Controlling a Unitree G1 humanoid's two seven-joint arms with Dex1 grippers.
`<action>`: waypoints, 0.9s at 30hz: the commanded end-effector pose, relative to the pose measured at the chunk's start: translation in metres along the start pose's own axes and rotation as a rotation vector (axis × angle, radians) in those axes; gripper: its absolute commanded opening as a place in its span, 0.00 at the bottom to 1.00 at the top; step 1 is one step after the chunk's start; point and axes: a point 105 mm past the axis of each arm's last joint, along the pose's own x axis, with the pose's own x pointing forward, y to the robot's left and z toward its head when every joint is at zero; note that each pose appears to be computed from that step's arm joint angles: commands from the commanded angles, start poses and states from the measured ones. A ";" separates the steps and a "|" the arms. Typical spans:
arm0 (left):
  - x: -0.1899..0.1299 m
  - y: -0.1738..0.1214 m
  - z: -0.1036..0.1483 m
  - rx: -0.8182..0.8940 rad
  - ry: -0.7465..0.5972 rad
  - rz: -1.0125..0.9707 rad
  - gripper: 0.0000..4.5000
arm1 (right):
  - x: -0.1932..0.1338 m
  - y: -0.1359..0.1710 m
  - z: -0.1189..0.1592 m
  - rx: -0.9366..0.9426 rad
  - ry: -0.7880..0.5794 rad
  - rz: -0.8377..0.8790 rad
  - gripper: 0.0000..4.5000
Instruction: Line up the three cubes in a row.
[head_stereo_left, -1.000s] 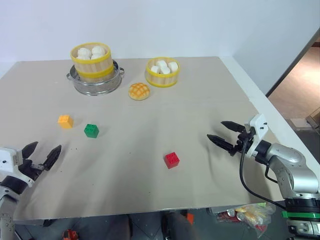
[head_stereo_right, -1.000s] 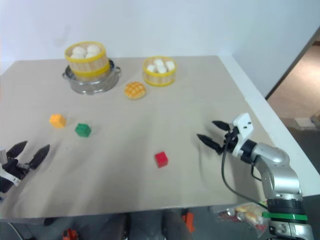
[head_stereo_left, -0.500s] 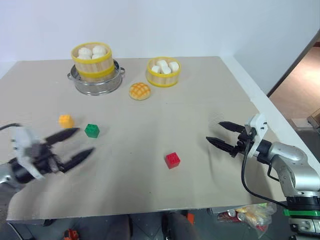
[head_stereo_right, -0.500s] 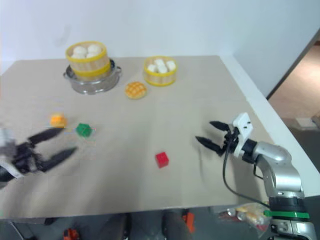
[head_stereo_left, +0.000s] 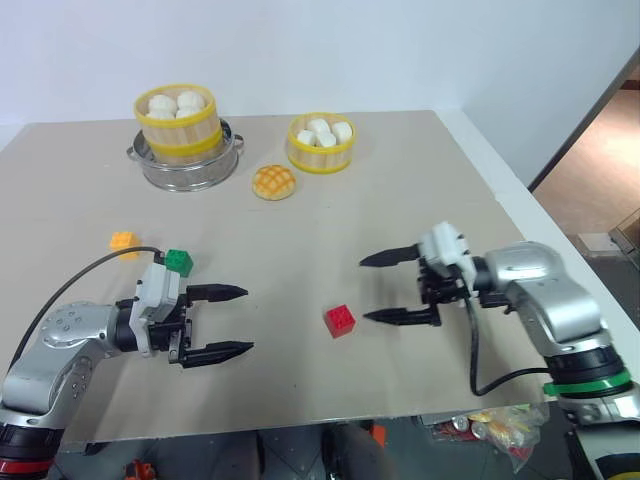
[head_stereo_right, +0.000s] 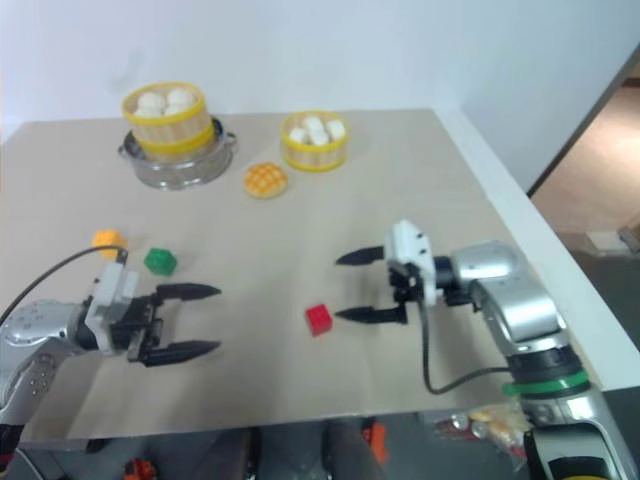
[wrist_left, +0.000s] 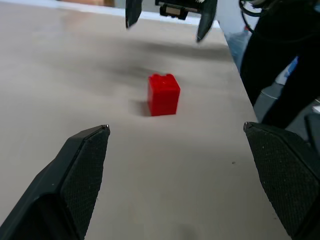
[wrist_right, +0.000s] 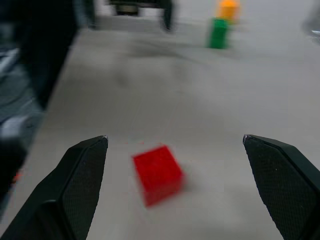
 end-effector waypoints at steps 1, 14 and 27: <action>0.001 0.000 0.002 0.026 -0.001 -0.010 0.99 | 0.005 -0.002 0.001 -0.068 0.019 0.046 1.00; 0.001 -0.007 -0.003 0.000 -0.021 0.063 0.99 | 0.020 -0.012 -0.029 -0.086 0.064 0.122 1.00; 0.001 -0.006 -0.006 -0.002 -0.027 0.115 1.00 | 0.025 -0.019 -0.034 -0.043 0.046 0.117 0.29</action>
